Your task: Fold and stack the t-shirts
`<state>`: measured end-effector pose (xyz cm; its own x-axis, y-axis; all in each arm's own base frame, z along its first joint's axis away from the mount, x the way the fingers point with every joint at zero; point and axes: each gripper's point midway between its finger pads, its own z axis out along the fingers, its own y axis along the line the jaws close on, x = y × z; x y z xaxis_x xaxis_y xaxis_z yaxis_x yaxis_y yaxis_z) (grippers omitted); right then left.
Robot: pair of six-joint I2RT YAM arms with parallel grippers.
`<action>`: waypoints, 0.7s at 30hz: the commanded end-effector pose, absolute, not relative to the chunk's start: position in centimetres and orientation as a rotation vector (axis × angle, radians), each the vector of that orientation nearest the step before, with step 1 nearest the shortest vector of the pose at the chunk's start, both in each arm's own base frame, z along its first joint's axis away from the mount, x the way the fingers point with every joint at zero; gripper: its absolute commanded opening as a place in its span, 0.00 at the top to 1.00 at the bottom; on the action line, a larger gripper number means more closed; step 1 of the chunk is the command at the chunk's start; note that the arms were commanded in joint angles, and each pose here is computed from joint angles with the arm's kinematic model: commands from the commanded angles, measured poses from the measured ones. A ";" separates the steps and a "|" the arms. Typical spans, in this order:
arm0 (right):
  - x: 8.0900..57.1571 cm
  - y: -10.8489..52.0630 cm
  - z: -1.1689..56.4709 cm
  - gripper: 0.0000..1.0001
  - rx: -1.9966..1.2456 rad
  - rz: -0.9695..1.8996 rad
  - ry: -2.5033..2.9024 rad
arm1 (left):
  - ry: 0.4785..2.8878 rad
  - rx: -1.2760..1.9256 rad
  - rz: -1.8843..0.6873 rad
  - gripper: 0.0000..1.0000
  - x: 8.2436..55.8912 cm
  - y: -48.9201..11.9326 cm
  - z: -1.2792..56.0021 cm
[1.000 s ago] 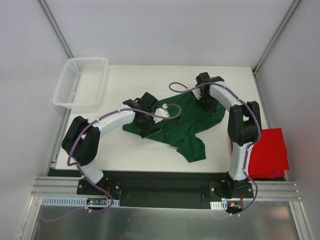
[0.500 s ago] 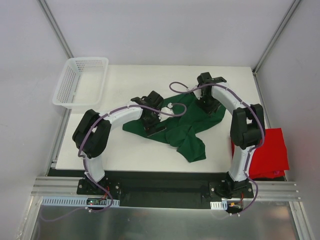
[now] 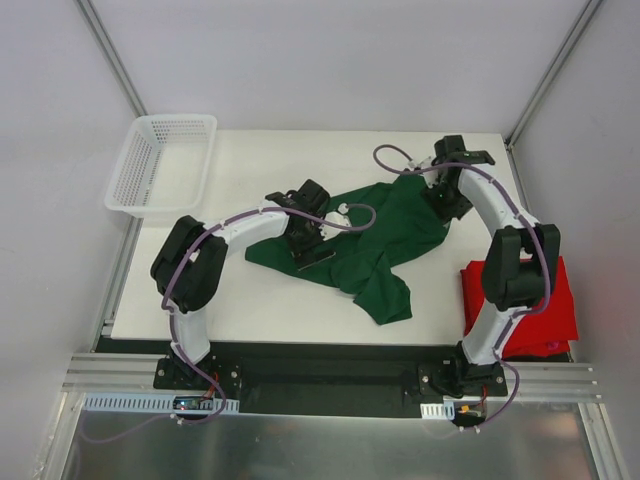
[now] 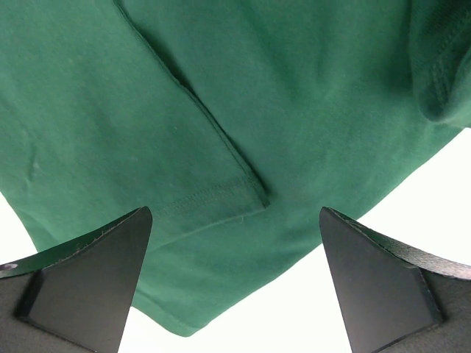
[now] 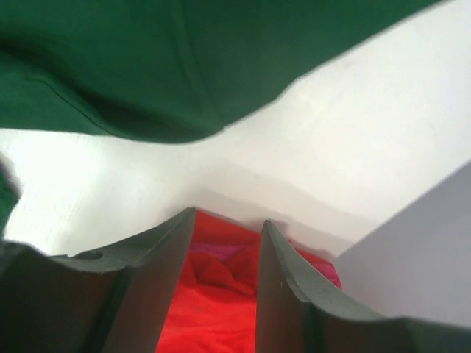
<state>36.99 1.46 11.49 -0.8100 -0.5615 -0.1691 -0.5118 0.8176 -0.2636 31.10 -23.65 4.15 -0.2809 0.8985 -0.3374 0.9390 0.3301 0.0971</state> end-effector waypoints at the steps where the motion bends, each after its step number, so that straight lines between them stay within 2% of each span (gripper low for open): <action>1: 35.8 1.4 14.6 0.55 -0.773 -0.242 2.696 | 2.232 1.639 -0.180 0.02 32.3 -24.5 4.8; 9: 34.0 1.8 15.6 0.54 -0.772 -0.183 2.664 | 2.236 1.661 -0.162 0.08 32.7 -24.5 3.9; 12: 33.8 2.0 15.7 0.54 -0.770 -0.170 2.659 | 2.239 1.660 -0.162 0.24 32.8 -24.5 3.8; 13: 33.7 2.0 15.6 0.53 -0.769 -0.169 2.662 | 2.243 1.658 -0.164 0.40 32.7 -24.4 3.8; 16: 33.6 2.0 15.5 0.53 -0.769 -0.165 2.665 | 2.245 1.656 -0.158 0.60 32.7 -24.3 3.8; 18: 33.5 2.2 15.3 0.53 -0.773 -0.155 2.672 | 2.246 1.652 -0.152 0.61 32.7 -24.2 3.9; 20: 33.5 2.2 15.1 0.53 -0.771 -0.148 2.675 | 2.245 1.653 -0.148 0.75 32.6 -24.1 4.0; 21: 33.5 2.3 15.1 0.53 -0.771 -0.145 2.675 | 2.246 1.651 -0.146 0.75 32.6 -24.0 4.0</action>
<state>34.16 1.78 14.34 -0.7926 -0.5438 -0.2760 -0.5005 0.8386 -0.2152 31.86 -23.99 2.98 -0.2706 0.9087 -0.3178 0.9437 0.3157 0.0991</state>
